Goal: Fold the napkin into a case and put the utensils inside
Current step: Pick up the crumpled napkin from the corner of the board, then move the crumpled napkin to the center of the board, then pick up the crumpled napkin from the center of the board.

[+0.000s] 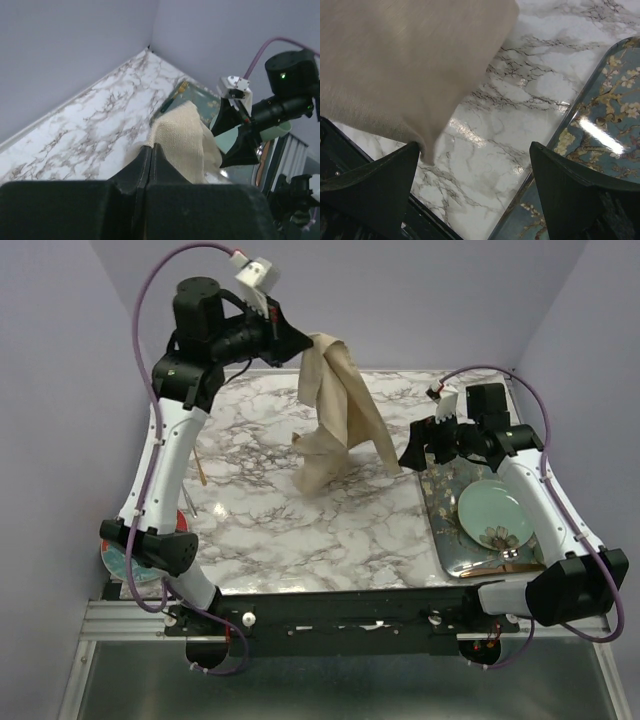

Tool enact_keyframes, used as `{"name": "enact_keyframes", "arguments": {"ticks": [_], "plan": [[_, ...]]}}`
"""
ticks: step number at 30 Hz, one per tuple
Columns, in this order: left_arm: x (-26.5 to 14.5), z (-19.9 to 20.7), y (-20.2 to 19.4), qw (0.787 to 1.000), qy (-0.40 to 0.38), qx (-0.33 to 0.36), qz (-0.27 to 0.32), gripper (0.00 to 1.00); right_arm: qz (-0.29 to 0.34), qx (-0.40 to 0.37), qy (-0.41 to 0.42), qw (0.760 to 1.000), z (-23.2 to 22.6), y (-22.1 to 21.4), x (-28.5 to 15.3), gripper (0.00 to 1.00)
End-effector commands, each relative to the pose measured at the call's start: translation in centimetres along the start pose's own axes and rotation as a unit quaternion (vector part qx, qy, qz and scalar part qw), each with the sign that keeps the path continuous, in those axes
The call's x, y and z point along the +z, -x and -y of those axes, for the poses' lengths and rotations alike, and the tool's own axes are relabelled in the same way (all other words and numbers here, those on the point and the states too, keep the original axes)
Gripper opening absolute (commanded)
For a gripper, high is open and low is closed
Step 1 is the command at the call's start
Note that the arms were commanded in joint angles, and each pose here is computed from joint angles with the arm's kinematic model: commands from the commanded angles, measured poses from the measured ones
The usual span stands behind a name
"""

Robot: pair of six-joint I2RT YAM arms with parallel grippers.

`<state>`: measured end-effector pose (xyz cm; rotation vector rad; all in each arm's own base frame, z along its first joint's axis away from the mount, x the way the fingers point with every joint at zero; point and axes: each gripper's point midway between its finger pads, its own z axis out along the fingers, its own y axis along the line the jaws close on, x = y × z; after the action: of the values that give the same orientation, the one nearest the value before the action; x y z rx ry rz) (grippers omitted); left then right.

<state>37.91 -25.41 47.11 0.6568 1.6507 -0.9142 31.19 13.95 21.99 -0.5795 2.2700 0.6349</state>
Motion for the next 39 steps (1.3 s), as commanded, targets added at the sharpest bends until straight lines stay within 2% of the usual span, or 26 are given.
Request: {"name": "enact_keyframes", "arguments": {"ticks": [1,2,4,6,9,10,11,12,13,15,16,18,26,31,39], "plan": [[-2.7,-3.0,-0.2,0.995,-0.022,-0.094,0.024,0.0,0.019,-0.014,0.005,1.0,-0.2,1.5,-0.5,1.0],[-2.5,-5.4,-3.3,0.992,0.001,-0.128,-0.003,0.0,0.017,-0.014,0.002,1.0,0.1,1.4,-0.3,1.0],[-3.5,-9.8,-6.7,0.985,0.049,-0.165,-0.016,0.0,0.012,-0.013,0.004,1.0,0.2,1.2,0.0,1.0],[-3.9,-14.2,-12.8,0.971,0.089,-0.211,-0.063,0.0,0.006,-0.011,0.009,1.0,0.3,0.9,0.6,1.0],[-4.4,-18.4,-18.7,0.962,0.113,-0.22,-0.116,0.04,-0.003,-0.006,0.021,1.0,0.4,0.4,1.4,1.0],[-4.8,-18.9,-20.6,0.954,0.123,-0.232,-0.145,0.13,-0.006,-0.006,0.031,0.999,0.1,0.3,1.7,1.0],[-5.1,-19.7,-21.3,0.956,0.124,-0.209,-0.161,0.18,-0.007,-0.008,0.034,0.999,0.1,0.2,1.8,1.0],[-5.1,-20.1,-22.9,0.95,0.126,-0.222,-0.181,0.25,-0.008,-0.009,0.037,0.999,0.0,0.0,1.9,0.99],[-5.7,-20.4,-23.6,0.945,0.134,-0.228,-0.191,0.38,-0.007,-0.013,0.047,0.999,-0.3,-0.1,2.0,0.97],[-6.7,-21.3,-23.9,0.943,0.161,-0.218,-0.191,0.5,-0.009,-0.027,0.055,0.998,-0.6,-0.2,2.2,0.94],[-7.2,-21.9,-23.4,0.945,0.172,-0.211,-0.18,0.6,-0.016,-0.037,0.064,0.997,-1.2,-0.4,2.7,0.9],[-8.6,-22.9,-23.3,0.944,0.191,-0.204,-0.177,0.66,-0.023,-0.064,0.067,0.995,-1.8,-0.6,3.4,0.84],[-13.1,-21.3,-29.2,0.912,0.231,-0.201,-0.273,0.68,-0.088,-0.205,0.071,0.972,-5.8,-2.9,9.0,0.6],[-14.5,-20.0,-30.9,0.906,0.232,-0.211,-0.284,0.68,-0.131,-0.287,0.065,0.947,-8.3,-5.6,12.8,0.57],[-15.2,-19.4,-33.0,0.898,0.233,-0.237,-0.289,0.68,-0.159,-0.313,0.065,0.934,-10.9,-6.5,16.6,0.55]]}}
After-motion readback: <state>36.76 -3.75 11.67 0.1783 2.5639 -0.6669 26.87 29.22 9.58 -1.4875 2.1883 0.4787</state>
